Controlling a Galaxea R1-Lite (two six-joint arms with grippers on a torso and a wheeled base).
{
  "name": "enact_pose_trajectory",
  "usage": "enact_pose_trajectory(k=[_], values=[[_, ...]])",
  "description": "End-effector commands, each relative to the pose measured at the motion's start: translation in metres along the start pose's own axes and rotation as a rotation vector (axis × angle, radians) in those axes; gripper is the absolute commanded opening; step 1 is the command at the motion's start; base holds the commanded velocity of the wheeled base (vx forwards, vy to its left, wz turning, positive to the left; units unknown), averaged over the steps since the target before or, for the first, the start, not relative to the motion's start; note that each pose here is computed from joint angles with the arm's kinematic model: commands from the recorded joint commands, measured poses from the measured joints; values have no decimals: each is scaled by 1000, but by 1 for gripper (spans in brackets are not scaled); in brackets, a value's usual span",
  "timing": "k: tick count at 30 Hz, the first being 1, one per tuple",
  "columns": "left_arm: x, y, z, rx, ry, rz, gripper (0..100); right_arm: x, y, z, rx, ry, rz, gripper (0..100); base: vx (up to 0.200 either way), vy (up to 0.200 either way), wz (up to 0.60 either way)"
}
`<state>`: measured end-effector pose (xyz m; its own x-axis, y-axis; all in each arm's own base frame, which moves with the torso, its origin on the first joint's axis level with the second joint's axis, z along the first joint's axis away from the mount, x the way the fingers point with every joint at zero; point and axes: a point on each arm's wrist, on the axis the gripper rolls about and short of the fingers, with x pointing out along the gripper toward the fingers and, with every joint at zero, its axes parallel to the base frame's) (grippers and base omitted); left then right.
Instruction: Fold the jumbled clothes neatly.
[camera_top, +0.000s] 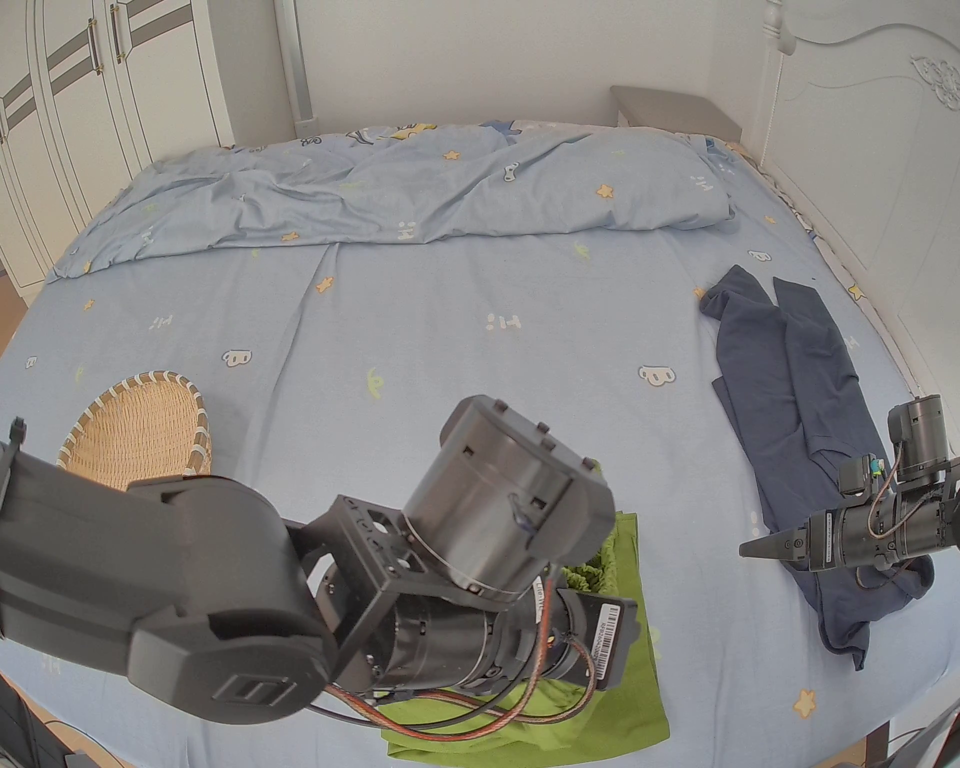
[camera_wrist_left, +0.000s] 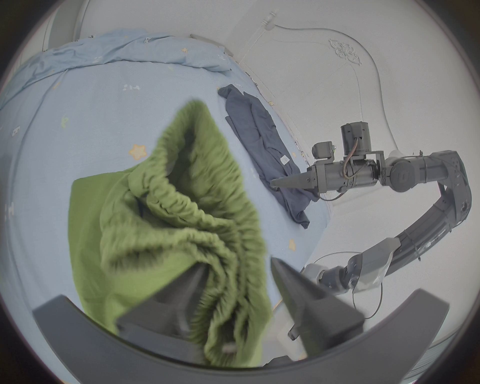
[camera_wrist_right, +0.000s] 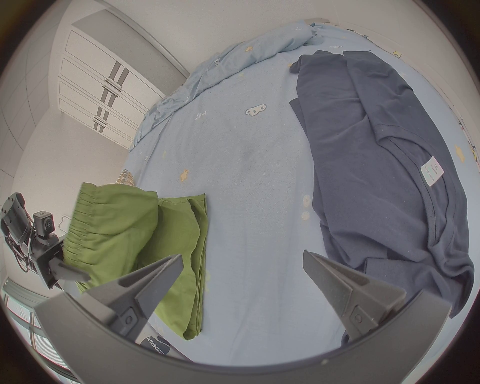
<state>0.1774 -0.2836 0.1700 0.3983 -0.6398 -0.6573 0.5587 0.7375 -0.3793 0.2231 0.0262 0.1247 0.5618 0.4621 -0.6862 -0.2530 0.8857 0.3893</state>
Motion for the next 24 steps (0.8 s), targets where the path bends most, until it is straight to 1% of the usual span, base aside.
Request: enact_pose_trajectory(k=[1,3,4,5,6,8,9,10,11,13,15,16,17,18,19,20,21,22,24], values=[[12,-1,-2,-16,1,-6,100,0,0,0,1,1,1,100,0,0,0],[13,-2,-1,-27,-15,-16,100,0,0,0,1,1,1,100,0,0,0],[13,-9,0,-62,-54,-56,100,0,0,0,1,1,1,100,0,0,0],[13,-10,0,-66,-57,-58,100,0,0,0,1,1,1,100,0,0,0],[13,-13,1,-105,-82,-83,100,0,0,0,1,1,1,100,0,0,0],[11,-14,3,-135,-104,-100,100,0,0,0,1,1,1,100,0,0,0],[11,-14,3,-135,-104,-100,100,0,0,0,1,1,1,100,0,0,0],[9,-11,6,-164,-122,-106,100,0,0,0,1,1,1,100,0,0,0],[9,-9,7,-174,-127,-104,100,0,0,0,1,1,1,100,0,0,0],[1,9,19,-248,-165,-83,100,0,0,0,1,-2,2,100,0,0,0],[-10,31,25,-304,-188,-58,100,-2,1,1,-1,-12,6,100,0,0,0],[-11,32,24,-306,-187,-57,100,-3,1,1,-2,-13,6,100,0,0,0],[-17,49,26,-336,-187,-45,100,-4,2,2,-3,-20,8,100,0,0,0],[-27,73,27,-380,-188,-38,100,-8,4,4,-9,-35,11,100,0,0,0],[-29,78,27,-389,-187,-36,100,-9,5,4,-10,-40,14,100,0,0,0],[-41,101,27,-426,-174,-51,100,-16,8,4,-23,-64,19,100,0,0,0],[-41,103,26,-430,-171,-52,100,-17,9,4,-24,-67,19,100,0,0,0],[-48,129,19,-480,-133,-69,100,-24,12,4,-34,-91,24,100,0,0,0],[-50,154,5,-518,-78,-93,100,-29,16,3,-39,-104,32,100,0,0,0]])
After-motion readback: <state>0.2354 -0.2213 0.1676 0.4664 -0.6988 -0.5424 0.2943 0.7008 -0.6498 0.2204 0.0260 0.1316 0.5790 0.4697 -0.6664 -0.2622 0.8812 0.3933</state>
